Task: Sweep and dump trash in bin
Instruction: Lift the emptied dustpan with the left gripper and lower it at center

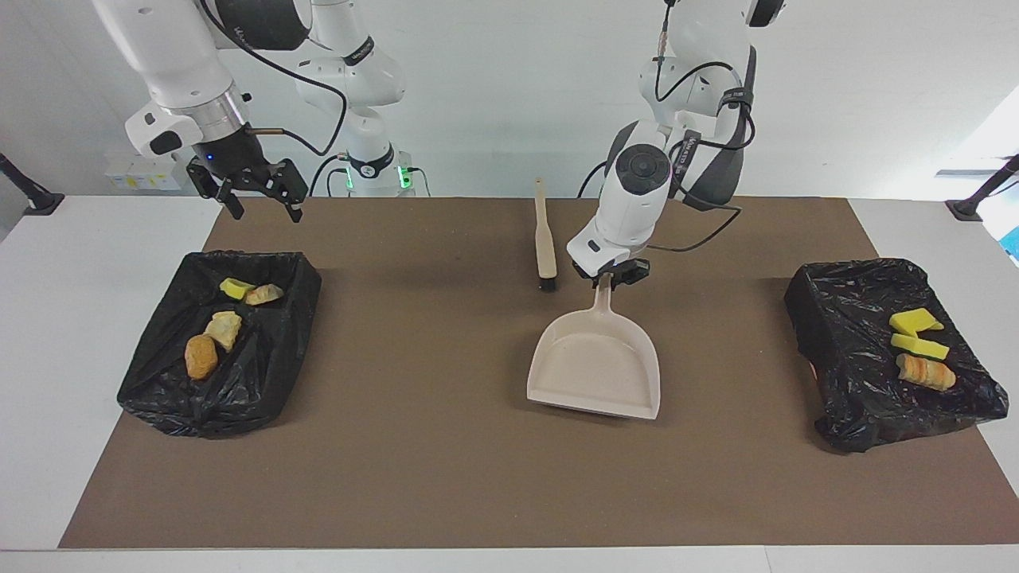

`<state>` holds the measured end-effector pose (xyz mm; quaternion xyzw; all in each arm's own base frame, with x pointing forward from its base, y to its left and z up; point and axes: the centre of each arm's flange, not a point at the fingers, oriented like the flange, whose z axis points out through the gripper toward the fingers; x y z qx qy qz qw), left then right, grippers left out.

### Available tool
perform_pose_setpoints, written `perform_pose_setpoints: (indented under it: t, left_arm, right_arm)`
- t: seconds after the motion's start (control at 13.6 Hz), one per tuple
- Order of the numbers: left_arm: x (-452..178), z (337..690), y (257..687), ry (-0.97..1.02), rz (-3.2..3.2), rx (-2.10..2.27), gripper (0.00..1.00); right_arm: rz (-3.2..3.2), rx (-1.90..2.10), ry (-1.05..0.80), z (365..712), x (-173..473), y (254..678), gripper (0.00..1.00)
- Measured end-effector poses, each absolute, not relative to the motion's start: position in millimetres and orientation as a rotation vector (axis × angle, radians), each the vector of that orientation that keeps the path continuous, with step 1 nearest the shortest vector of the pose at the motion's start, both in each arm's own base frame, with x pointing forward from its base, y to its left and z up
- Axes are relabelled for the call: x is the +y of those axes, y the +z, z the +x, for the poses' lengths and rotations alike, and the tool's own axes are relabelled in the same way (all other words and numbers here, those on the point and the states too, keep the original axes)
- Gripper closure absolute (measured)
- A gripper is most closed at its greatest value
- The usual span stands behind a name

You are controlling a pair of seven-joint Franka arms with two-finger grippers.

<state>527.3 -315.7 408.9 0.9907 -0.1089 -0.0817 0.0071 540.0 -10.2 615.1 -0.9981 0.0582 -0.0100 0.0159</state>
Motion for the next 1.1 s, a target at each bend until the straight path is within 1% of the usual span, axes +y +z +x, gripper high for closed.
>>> perform_pose_setpoints:
  t: [0.52,0.81,1.1]
  left_arm:
    - [-352.5,542.3,390.4,-0.218,3.091,-0.160,0.69]
    - [-377.3,556.8,365.7,-0.211,3.091,-0.074,0.69]
    - [-389.6,559.4,357.0,-0.207,3.090,-0.052,0.69]
  right_arm:
    - [-3.104,0.181,-0.031,540.0,-10.2,615.1,0.00]
    - [-3.104,0.181,-0.031,540.0,-10.2,615.1,0.00]
    - [-3.104,0.181,-0.031,540.0,-10.2,615.1,0.00]
